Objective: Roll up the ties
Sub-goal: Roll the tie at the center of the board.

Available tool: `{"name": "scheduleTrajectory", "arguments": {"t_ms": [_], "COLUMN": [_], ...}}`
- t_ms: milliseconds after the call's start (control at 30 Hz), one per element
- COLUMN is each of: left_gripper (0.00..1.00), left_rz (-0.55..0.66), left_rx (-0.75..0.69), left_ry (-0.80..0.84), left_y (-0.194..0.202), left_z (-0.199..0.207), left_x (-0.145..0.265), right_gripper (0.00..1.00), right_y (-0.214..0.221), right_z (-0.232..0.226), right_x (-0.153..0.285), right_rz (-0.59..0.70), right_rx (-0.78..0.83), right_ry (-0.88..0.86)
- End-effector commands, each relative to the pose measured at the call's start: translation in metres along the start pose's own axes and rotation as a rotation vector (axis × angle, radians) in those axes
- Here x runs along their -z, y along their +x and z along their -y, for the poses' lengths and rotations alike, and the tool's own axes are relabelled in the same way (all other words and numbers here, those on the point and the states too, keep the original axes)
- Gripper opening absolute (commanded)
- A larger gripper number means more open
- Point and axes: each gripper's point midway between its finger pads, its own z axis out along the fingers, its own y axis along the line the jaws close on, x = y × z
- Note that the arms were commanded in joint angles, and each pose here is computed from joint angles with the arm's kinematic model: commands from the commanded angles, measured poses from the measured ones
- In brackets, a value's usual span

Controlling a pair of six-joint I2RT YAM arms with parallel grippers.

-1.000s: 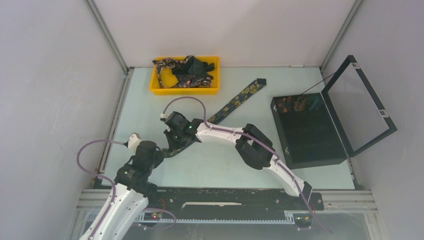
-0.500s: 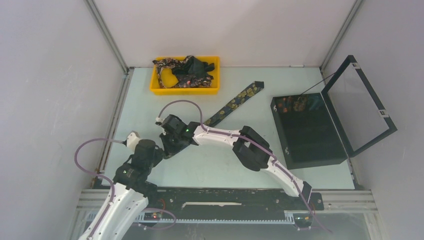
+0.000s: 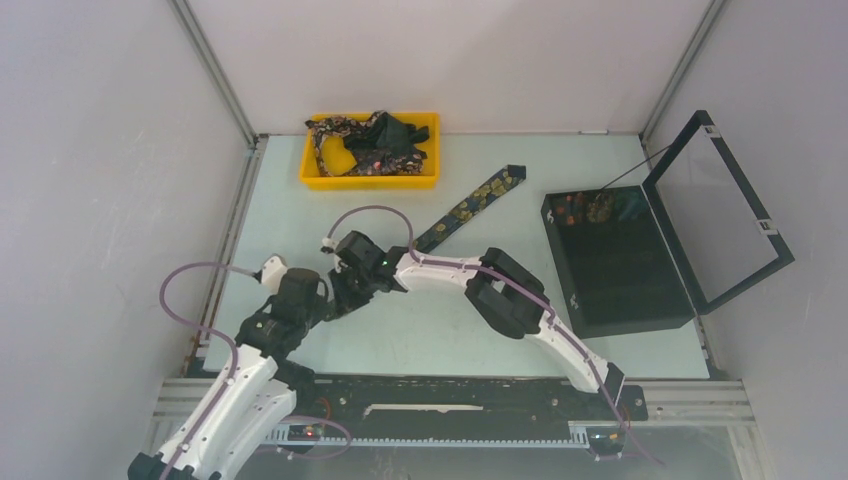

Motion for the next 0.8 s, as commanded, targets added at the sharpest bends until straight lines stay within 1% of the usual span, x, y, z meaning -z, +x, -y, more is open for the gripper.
{"name": "scheduleTrajectory", "arguments": {"t_ms": [0, 167, 400, 567, 767], "left_gripper": [0.0, 0.0, 0.0, 0.0, 0.0], "left_rz": [0.04, 0.017, -0.017, -0.047, -0.069], "left_rx": [-0.003, -0.012, -0.02, -0.022, -0.022], "left_ry": [0.037, 0.037, 0.042, 0.062, 0.083], "left_y": [-0.017, -0.012, -0.004, 0.006, 0.016], "left_z": [0.018, 0.024, 0.032, 0.037, 0.039], "left_x": [-0.001, -0.01, -0.023, -0.033, -0.042], "right_gripper": [0.05, 0.05, 0.05, 0.05, 0.05], "right_y": [-0.037, -0.037, -0.024, 0.0, 0.021], "right_z": [-0.02, -0.019, -0.004, 0.012, 0.013], "right_x": [0.047, 0.074, 0.102, 0.106, 0.104], "right_rz": [0.113, 0.135, 0.16, 0.124, 0.1], "right_rx": [0.021, 0.028, -0.011, -0.025, -0.015], "right_ry": [-0.064, -0.064, -0.079, -0.048, -0.029]}}
